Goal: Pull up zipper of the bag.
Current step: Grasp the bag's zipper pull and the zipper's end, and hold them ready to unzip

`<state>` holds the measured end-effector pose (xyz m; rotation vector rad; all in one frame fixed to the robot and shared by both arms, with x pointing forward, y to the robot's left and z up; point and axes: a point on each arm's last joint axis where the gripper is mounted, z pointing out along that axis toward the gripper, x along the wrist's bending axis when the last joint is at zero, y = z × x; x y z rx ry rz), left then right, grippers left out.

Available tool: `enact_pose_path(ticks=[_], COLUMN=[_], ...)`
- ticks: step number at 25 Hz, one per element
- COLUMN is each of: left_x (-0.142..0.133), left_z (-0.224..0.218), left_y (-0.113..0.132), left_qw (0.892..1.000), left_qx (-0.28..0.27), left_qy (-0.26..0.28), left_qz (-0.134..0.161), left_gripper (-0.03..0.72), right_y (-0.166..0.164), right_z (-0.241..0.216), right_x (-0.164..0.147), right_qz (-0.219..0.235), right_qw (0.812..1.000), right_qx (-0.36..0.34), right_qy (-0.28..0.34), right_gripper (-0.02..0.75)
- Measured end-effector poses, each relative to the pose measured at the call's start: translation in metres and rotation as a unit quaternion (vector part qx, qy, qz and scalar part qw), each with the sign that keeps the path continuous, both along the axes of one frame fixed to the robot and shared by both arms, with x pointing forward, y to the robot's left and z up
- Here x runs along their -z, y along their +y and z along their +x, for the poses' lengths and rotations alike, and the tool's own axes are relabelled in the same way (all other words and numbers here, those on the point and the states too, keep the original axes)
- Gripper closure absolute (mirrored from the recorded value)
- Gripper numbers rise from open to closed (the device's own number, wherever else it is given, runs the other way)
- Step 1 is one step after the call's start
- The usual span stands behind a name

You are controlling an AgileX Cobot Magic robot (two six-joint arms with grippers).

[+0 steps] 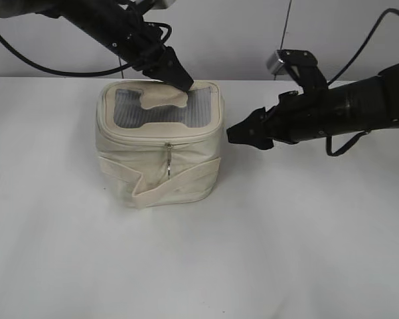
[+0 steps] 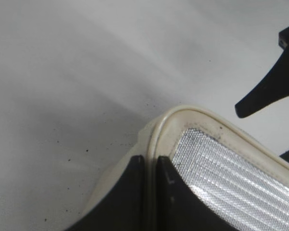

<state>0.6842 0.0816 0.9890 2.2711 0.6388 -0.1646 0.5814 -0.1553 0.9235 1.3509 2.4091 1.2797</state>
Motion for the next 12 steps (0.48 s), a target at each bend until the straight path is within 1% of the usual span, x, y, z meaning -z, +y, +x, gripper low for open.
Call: enact_pose_path(ticks=[5,12], left_x=[0.0,0.0], left_z=[0.0,0.0], left_y=[0.0,0.0], left_qw=[1.0,1.0], left_qx=[-0.001,-0.001], left_qy=[0.001,0.001], left_qz=[0.0,0.0], left_gripper=[0.65,0.65], right_y=[0.014,0.021], right_z=[0.002,0.018], right_x=[0.006,0.021], right_qz=[-0.01,-0.018], right_qw=[1.0,0.999], right_qx=[0.012,0.016], right_qy=[-0.025,-0.024], right_gripper=[0.265,0.288])
